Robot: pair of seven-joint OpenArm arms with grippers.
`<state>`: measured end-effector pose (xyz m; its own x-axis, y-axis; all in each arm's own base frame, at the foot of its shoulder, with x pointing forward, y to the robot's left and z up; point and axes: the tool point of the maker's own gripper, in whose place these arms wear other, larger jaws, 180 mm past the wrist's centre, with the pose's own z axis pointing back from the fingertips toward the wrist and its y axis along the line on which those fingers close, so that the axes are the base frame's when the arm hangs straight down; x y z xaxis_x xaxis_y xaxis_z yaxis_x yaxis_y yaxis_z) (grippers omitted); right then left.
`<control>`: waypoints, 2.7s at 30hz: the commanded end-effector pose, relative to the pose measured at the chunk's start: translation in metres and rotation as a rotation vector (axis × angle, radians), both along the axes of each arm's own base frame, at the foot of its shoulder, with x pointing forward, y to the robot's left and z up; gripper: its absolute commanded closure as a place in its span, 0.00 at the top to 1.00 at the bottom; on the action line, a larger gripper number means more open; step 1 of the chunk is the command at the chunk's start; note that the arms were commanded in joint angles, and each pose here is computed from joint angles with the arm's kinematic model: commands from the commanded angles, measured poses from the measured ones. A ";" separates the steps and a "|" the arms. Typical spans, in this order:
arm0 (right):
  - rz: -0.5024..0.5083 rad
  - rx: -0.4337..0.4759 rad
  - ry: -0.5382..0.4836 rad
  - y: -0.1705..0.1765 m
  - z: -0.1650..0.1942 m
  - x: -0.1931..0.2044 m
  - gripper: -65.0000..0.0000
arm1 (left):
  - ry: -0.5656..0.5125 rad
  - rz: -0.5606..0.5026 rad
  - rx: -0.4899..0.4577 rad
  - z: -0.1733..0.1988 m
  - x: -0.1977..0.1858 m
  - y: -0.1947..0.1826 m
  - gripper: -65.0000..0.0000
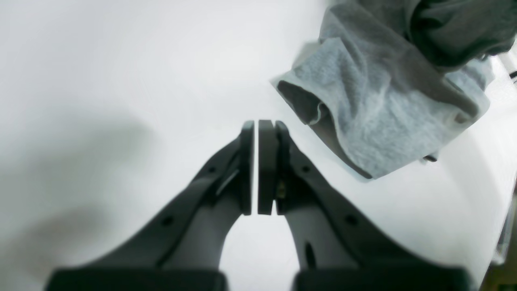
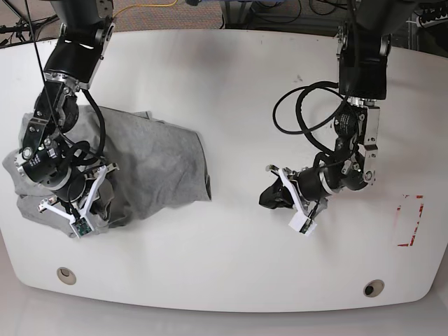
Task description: Fold the T-shirt properly
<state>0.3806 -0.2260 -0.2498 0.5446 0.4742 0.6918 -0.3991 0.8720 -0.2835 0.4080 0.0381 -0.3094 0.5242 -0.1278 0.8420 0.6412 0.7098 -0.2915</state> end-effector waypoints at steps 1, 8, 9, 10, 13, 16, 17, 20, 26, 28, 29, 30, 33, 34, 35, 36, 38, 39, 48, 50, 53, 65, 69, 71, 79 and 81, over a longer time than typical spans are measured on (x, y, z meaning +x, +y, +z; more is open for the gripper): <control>0.005 -0.004 -0.063 -0.002 0.019 0.009 0.00 | -0.097 -0.002 -0.034 0.034 0.010 0.001 0.00; 0.005 0.039 0.089 0.014 -0.036 -0.019 0.04 | 0.015 -0.002 0.013 -0.007 -0.018 0.006 0.01; 0.006 0.041 0.093 0.015 -0.039 -0.021 0.04 | 0.031 -0.001 0.016 -0.013 -0.023 0.007 0.01; 0.008 0.043 0.090 0.017 -0.038 -0.021 0.04 | 0.043 -0.002 0.017 -0.018 -0.027 0.007 0.01; 0.010 0.045 0.090 0.019 -0.039 -0.023 0.04 | 0.051 -0.001 0.017 -0.021 -0.030 0.007 0.01; 0.012 0.048 0.103 0.020 -0.044 -0.028 0.04 | 0.048 -0.003 0.023 -0.019 -0.030 0.008 0.01; 0.013 0.050 0.107 0.021 -0.046 -0.030 0.04 | 0.043 -0.007 0.027 -0.017 -0.031 0.007 0.01; 0.013 0.049 0.110 0.020 -0.047 -0.031 0.04 | 0.023 -0.022 0.044 -0.009 -0.032 0.006 0.01; 0.015 0.051 0.107 0.021 -0.046 -0.030 0.04 | -0.007 -0.031 0.052 0.000 -0.033 0.004 0.01; 0.015 0.051 0.105 0.021 -0.046 -0.029 0.04 | -0.007 -0.030 0.059 0.000 -0.033 0.007 0.01; 0.015 0.051 0.105 0.021 -0.046 -0.029 0.04 | -0.009 -0.029 0.062 0.000 -0.032 0.008 0.01; 0.015 0.051 0.104 0.021 -0.045 -0.029 0.04 | -0.010 -0.029 0.062 0.001 -0.032 0.008 0.01; 0.014 0.044 0.099 0.019 -0.043 -0.029 0.04 | -0.019 -0.034 0.060 0.004 -0.029 0.006 0.01; 0.014 0.038 0.093 0.018 -0.041 -0.028 0.04 | -0.020 -0.035 0.059 0.005 -0.028 0.005 0.01; 0.015 0.033 0.076 0.018 -0.036 -0.026 0.04 | -0.019 -0.035 0.061 0.005 -0.028 0.005 0.01; 0.018 0.031 0.062 0.019 -0.032 -0.025 0.04 | -0.020 -0.032 0.063 0.005 -0.027 0.005 0.02; 0.022 0.025 0.044 0.020 -0.027 -0.025 0.04 | -0.011 -0.029 0.059 0.002 -0.027 0.004 0.02; 0.023 0.025 0.043 0.021 -0.026 -0.025 0.04 | -0.006 -0.029 0.056 0.001 -0.027 0.003 0.02; 0.022 0.023 0.013 0.020 -0.016 -0.017 0.04 | 0.078 -0.012 0.045 -0.033 -0.029 -0.019 0.43; 0.022 0.025 0.005 0.021 -0.013 -0.015 0.04 | 0.068 -0.008 0.037 -0.032 -0.029 -0.023 0.47; 0.022 0.029 -0.001 0.021 -0.011 -0.013 0.04 | 0.060 -0.010 0.017 -0.032 -0.029 -0.031 0.48; 0.022 0.031 -0.004 0.022 -0.010 -0.012 0.04 | 0.192 -0.025 -0.102 -0.058 -0.033 -0.078 0.49; 0.017 0.032 -0.005 0.021 -0.010 -0.012 0.04 | 0.245 -0.022 -0.134 -0.072 -0.035 -0.089 0.49; -0.006 0.037 -0.012 0.014 -0.008 -0.013 0.04 | 0.277 -0.021 -0.155 -0.078 -0.036 -0.098 0.49; -0.046 0.047 -0.024 0.001 -0.005 -0.014 0.04 | 0.326 -0.056 -0.197 -0.093 -0.049 -0.130 0.49; -0.047 0.048 -0.023 0.001 -0.005 -0.014 0.04 | 0.324 -0.063 -0.195 -0.094 -0.049 -0.134 0.49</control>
<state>0.3582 -0.2242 -0.2729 0.5953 0.4150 0.6880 -0.3629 0.9028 -0.2305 0.3574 -0.0902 -0.4051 0.7681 0.0071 0.6403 0.5159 0.5855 -0.6254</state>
